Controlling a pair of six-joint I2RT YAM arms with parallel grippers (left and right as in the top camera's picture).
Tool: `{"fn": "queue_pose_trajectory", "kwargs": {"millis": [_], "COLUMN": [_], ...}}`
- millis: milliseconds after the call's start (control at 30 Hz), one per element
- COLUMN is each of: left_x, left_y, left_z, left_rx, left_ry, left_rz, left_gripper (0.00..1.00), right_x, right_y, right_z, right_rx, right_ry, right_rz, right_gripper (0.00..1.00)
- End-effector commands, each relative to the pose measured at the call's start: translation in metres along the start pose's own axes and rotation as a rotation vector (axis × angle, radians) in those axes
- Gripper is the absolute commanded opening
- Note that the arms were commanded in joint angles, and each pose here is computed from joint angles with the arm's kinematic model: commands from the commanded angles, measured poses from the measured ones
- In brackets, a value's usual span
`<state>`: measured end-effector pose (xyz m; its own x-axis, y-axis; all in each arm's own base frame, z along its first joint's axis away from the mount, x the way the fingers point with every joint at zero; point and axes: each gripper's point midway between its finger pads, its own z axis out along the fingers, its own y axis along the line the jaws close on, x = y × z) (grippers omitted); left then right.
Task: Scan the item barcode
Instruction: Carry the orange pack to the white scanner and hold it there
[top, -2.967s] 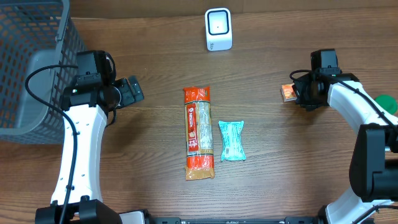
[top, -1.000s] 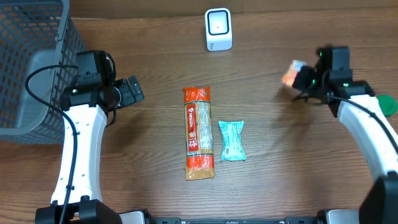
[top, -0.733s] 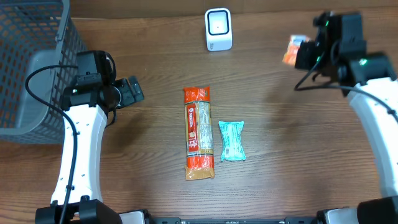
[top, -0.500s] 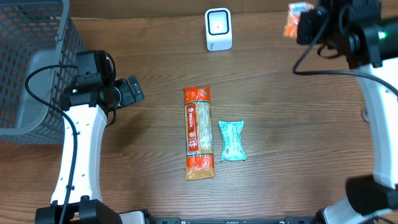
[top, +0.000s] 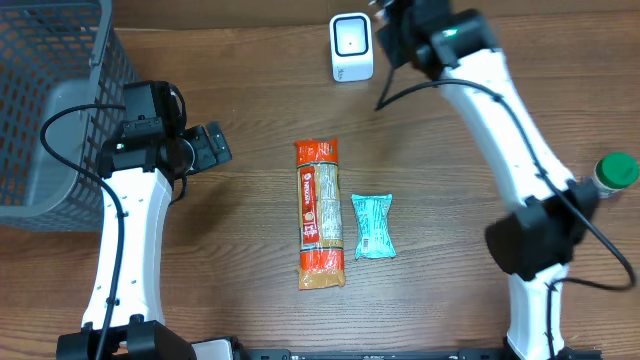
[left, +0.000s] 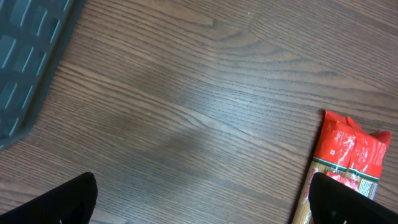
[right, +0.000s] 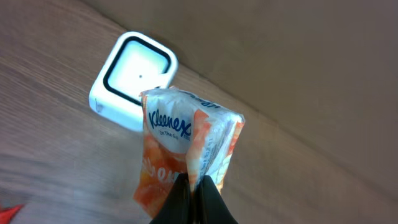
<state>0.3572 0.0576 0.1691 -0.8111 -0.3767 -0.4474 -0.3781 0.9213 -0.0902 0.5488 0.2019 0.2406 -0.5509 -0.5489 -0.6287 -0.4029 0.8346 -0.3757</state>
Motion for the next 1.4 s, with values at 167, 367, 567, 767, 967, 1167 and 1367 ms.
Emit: {"fn": "queue_pose_trajectory", "kwargs": {"millis": [167, 367, 567, 767, 967, 1167, 1367], "left_x": [-0.001, -0.001, -0.001, -0.001, -0.001, -0.001, -0.001], "left_y": [-0.002, -0.002, -0.002, -0.002, -0.002, -0.002, -0.002], "left_z": [-0.001, -0.001, -0.001, -0.001, -0.001, -0.001, -0.001], "left_rx": [0.006, 0.006, 0.006, 0.006, 0.006, 0.006, 0.006], "left_ry": [-0.004, -0.004, -0.004, -0.004, -0.004, -0.004, -0.004], "left_rz": [0.013, 0.013, 0.013, 0.013, 0.013, 0.013, 0.013], "left_gripper": [1.0, 1.0, 1.0, 1.0, 1.0, 1.0, 1.0], "right_x": [-0.003, -0.012, -0.019, -0.023, -0.015, -0.013, -0.037], "right_y": [0.018, 0.021, 0.039, 0.063, 0.077, 0.075, 0.047], "right_z": [0.061, 0.092, 0.11, 0.121, 0.132, 0.134, 0.103], "right_rx": [0.112, 0.249, 0.339, 0.372, 0.373, 0.389, 0.507], "right_ry": [-0.018, -0.058, -0.072, -0.077, -0.054, -0.042, -0.086], "right_rz": [-0.109, -0.166, -0.358, -0.509, -0.586, -0.582, -0.475], "right_gripper": [0.04, 0.04, 0.04, 0.04, 0.04, 0.04, 0.04]}}
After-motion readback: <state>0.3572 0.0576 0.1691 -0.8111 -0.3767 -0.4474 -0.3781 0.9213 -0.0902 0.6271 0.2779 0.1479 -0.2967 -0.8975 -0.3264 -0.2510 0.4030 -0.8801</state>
